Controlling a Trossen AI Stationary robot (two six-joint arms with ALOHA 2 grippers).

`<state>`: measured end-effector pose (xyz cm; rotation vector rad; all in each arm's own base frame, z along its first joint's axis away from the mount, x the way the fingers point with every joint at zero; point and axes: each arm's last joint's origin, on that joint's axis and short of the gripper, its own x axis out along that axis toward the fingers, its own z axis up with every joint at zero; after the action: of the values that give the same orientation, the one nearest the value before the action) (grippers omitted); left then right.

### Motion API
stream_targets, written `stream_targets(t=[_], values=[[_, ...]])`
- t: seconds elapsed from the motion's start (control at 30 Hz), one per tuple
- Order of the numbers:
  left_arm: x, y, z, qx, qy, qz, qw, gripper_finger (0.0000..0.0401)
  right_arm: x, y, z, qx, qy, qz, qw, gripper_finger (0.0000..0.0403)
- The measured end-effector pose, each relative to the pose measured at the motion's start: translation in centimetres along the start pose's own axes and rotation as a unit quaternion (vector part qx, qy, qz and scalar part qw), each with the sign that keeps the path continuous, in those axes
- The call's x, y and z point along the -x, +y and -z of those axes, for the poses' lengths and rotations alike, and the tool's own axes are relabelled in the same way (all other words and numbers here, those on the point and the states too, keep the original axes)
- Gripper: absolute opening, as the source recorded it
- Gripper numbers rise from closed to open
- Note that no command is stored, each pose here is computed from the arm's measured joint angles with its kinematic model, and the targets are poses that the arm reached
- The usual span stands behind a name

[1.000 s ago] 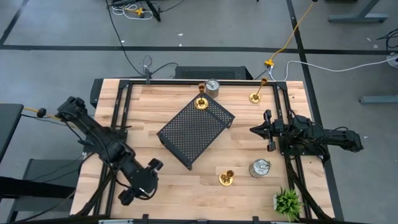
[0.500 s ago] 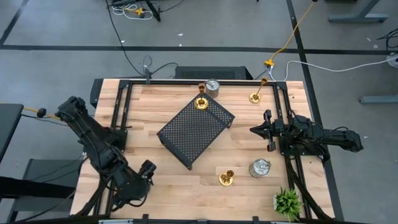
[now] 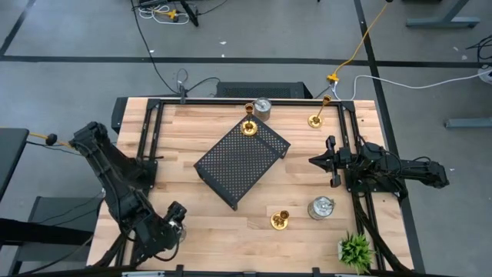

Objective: Pick & Place candle stick holders
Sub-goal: Put the bottom left silver scented candle on the shelf

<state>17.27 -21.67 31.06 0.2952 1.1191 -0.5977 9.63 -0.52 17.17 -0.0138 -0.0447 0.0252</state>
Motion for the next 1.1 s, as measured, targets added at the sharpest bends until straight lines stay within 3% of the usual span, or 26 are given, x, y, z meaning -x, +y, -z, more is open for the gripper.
stream_targets(t=[0.47,1.1], values=[[-1.9,-0.9,0.6,-0.022,0.065,-0.024,0.997,0.0392,0.0,0.0,0.0,0.000,0.000,0.000,1.000,0.0023],[-1.9,-0.9,0.7,-0.027,0.069,-0.030,0.997,0.0392,0.0,0.0,0.0,0.000,0.000,0.000,1.000,0.0023]])
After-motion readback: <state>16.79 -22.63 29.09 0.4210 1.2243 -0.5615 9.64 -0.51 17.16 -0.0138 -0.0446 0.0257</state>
